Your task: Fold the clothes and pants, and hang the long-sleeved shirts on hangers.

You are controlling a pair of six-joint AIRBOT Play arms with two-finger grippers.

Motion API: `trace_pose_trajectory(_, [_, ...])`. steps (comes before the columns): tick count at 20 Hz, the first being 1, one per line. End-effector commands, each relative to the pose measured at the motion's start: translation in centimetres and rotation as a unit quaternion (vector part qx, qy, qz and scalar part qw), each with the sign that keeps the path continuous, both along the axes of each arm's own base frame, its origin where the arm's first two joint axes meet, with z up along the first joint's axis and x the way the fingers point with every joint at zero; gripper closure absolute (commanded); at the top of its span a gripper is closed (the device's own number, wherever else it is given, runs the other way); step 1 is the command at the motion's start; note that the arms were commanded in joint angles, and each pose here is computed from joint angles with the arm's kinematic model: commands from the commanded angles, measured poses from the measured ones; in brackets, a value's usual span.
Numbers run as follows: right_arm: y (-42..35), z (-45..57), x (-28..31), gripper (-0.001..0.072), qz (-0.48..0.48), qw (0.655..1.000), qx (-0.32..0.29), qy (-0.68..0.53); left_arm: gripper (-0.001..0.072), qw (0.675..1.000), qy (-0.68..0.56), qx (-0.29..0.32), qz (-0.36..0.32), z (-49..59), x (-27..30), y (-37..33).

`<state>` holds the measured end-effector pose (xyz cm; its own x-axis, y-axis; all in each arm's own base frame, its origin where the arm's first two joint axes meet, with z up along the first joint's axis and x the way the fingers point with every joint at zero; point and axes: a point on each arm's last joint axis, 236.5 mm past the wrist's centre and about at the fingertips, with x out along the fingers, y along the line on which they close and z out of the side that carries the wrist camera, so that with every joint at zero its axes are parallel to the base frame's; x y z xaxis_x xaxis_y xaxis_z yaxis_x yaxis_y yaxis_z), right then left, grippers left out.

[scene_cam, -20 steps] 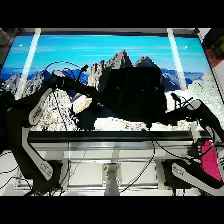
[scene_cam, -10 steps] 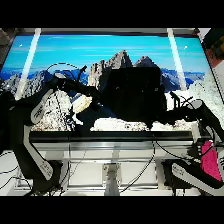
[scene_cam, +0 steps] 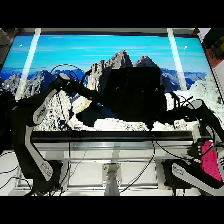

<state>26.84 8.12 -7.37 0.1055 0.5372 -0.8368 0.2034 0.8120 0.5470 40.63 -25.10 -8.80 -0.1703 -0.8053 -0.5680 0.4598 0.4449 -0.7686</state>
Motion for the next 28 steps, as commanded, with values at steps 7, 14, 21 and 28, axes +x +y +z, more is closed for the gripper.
trace_pose_trajectory(7, [-0.1,0.0,0.2,0.0706,0.0,1.0,-0.002,-0.005,0.0686,0.999,0.029,0.014,-0.021,-0.3,-1.6,0.4])
trace_pose_trajectory(14, [-0.1,0.0,0.2,0.0706,0.0,1.0,-0.001,-0.005,0.0694,1.0,0.023,0.006,-0.01,0.0,-1.0,0.1])
trace_pose_trajectory(21, [-0.3,1.7,2.2,0.0706,-0.003,0.999,-0.004,-0.035,0.0694,1.0,-0.021,0.007,-0.013,3.0,-0.4,0.3])
trace_pose_trajectory(28, [-0.4,3.6,3.6,0.0706,0.007,0.998,-0.004,-0.055,0.0572,0.998,-0.056,0.014,0.019,5.4,1.1,0.2])
